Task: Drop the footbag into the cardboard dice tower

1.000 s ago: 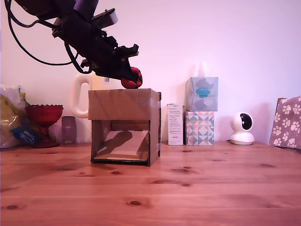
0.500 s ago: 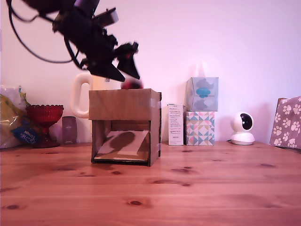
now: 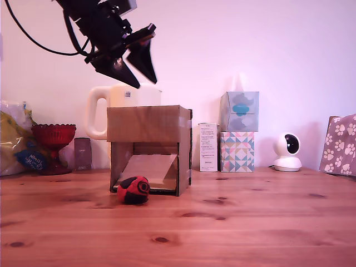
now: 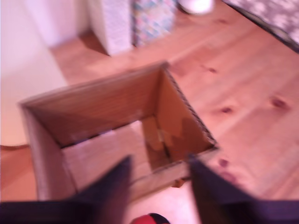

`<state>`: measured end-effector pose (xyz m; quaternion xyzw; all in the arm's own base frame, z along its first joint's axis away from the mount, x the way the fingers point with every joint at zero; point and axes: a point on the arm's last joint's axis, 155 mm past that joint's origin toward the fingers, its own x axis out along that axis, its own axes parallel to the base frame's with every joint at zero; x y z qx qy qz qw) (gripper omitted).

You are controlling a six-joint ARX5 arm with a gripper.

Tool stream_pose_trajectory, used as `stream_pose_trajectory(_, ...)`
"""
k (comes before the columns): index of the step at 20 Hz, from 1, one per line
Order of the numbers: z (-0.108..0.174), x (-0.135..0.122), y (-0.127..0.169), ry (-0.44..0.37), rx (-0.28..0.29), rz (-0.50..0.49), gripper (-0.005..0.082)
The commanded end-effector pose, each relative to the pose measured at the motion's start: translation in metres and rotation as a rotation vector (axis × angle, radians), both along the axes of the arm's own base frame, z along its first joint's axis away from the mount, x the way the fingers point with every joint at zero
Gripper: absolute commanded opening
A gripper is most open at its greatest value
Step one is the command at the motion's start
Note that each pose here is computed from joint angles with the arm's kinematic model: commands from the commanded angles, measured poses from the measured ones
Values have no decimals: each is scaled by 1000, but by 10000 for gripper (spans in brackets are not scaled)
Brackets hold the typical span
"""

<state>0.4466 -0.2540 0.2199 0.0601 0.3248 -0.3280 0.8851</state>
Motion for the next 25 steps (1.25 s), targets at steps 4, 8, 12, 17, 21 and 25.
stream_pose_trajectory(4, 12, -24, 10, -120, -55, -10, -24)
stream_pose_trajectory(8, 8, -51, 26, -283, -157, 32, -24)
stream_pose_trajectory(12, -7, -79, 40, -322, -221, 58, -24)
stream_pose_trajectory(17, -29, -110, 58, -340, -253, 90, -24)
stream_pose_trajectory(21, -49, -135, 72, -321, -258, 114, -24)
stream_pose_trajectory(25, -63, -147, 80, -289, -243, 133, -24)
